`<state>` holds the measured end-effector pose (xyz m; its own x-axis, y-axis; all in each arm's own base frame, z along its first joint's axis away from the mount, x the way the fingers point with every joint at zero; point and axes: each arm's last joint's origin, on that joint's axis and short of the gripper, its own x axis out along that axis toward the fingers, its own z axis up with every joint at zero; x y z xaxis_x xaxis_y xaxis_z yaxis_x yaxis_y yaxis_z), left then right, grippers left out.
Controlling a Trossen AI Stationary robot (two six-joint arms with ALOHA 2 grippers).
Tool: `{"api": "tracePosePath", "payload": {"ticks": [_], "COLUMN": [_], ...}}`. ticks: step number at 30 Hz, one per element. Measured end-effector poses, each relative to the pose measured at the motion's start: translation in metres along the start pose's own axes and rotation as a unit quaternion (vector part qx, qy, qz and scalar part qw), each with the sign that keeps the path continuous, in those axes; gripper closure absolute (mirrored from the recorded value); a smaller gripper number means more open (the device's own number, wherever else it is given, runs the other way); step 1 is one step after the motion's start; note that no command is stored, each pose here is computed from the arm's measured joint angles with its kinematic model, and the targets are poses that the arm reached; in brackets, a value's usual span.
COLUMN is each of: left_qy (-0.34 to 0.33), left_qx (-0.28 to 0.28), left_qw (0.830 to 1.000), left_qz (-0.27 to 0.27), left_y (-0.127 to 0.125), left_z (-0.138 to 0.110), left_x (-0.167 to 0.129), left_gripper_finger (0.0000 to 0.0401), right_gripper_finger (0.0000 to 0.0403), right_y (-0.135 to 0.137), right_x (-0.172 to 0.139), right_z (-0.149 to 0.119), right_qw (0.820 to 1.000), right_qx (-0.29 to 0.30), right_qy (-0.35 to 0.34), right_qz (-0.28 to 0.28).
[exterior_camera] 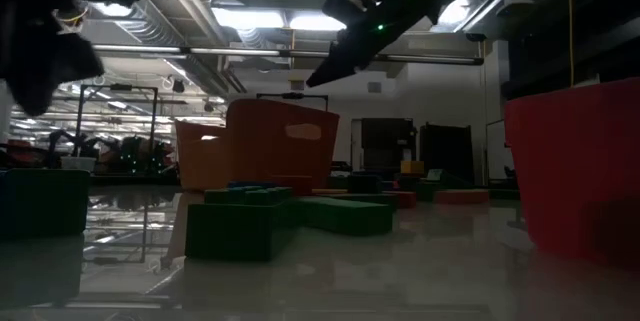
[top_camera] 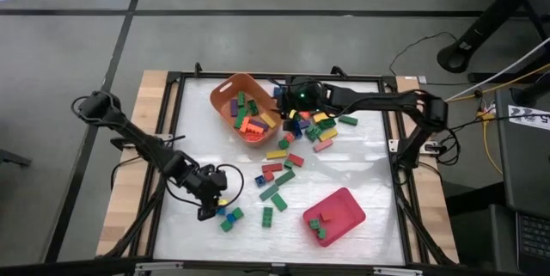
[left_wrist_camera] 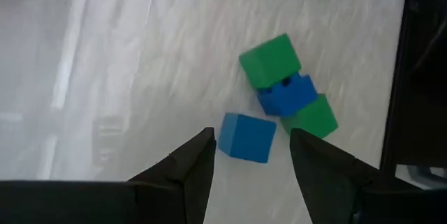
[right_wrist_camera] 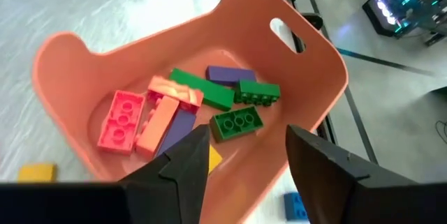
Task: Sort blocks by size
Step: Put the small blue block into the red bin
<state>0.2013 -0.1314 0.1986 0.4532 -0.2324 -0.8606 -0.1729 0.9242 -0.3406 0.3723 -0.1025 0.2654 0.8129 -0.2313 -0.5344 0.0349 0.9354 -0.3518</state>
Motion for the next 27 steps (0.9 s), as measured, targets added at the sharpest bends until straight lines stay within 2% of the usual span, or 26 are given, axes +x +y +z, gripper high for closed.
{"api": "tracePosePath", "payload": {"ticks": [10,19,27], "left_qy": [-0.022,-0.014,0.003], "left_qx": [0.027,0.094,0.097], "left_qw": [0.999,0.995,0.995], "left_qz": [0.013,0.010,0.028], "left_y": [-0.003,-0.016,-0.015], "left_z": [-0.013,-0.021,-0.023], "left_x": [0.005,0.030,0.040], "left_gripper_finger": [0.0229,0.0229,0.0229], "right_gripper_finger": [0.0214,0.0214,0.0214], "right_y": [-0.001,-0.001,-0.001], "right_x": [-0.010,-0.010,-0.010], "right_z": [0.001,0.001,0.001], "right_qw": [1.000,1.000,1.000], "right_qx": [0.000,0.000,0.000], "right_qy": [0.012,0.013,0.012], "right_qz": [0.005,0.005,0.005]}}
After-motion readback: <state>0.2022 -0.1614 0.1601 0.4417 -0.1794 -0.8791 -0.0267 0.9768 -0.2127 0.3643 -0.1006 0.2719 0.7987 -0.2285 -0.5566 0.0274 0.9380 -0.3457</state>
